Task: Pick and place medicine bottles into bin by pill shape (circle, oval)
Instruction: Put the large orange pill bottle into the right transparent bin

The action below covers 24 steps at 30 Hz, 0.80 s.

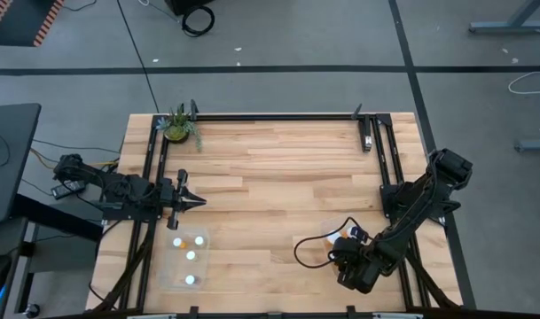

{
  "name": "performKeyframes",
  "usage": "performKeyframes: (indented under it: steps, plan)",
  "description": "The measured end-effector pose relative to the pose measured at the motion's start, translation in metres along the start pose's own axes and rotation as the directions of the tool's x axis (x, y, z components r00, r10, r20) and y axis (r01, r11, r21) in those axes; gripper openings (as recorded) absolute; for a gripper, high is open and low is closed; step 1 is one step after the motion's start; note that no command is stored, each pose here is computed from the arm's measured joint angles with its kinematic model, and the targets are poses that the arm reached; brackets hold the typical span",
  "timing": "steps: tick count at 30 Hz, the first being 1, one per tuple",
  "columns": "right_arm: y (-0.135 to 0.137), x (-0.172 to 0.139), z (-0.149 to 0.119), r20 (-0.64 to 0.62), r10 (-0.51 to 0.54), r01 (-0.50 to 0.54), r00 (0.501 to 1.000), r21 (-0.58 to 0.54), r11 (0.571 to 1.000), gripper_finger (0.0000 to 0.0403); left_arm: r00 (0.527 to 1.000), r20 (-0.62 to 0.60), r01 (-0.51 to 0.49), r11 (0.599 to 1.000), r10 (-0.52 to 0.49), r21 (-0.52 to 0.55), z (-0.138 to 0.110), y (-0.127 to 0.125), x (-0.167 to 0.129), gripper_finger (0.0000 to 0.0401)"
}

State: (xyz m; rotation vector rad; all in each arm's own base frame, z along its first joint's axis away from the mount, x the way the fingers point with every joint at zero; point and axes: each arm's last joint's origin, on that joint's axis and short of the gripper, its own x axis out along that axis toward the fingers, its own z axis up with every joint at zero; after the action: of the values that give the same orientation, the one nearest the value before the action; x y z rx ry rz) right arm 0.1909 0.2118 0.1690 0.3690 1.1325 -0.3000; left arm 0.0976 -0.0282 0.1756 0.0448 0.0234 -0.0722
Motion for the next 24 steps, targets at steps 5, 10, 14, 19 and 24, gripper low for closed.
performKeyframes:
  steps: [5, 10, 14, 19, 24]
  plan:
    - [-0.0001, 0.0, 0.0, 0.0, -0.001, 0.001, 1.0, 0.001, 1.0, 0.022, 1.0, 0.0, 0.0, 1.0, 0.0, 0.0, 0.0, 0.0, 0.0, 0.003]
    - [-0.0001, 0.0, 0.0, 0.0, -0.001, 0.001, 1.0, 0.002, 1.0, 0.0221, 1.0, 0.0, 0.0, 1.0, 0.0, 0.0, 0.0, 0.0, 0.0, 0.003]
    - [-0.0001, 0.0, 0.0, 0.0, -0.001, 0.001, 1.0, 0.007, 1.0, 0.0221, 1.0, 0.0, 0.0, 1.0, 0.0, 0.0, 0.0, 0.0, 0.0, 0.0037]
    - [-0.0001, -0.0001, 0.0, 0.0, 0.0, 0.0, 1.0, 0.01, 1.0, 0.0222, 1.0, 0.0, 0.0, 1.0, 0.0, 0.0, 0.0, 0.0, 0.0, 0.0036]
    - [-0.0001, -0.0001, 0.0, 0.0, 0.0, 0.0, 1.0, 0.01, 1.0, 0.0222, 1.0, 0.0, 0.0, 1.0, 0.0, 0.0, 0.0, 0.0, 0.0, 0.0028]
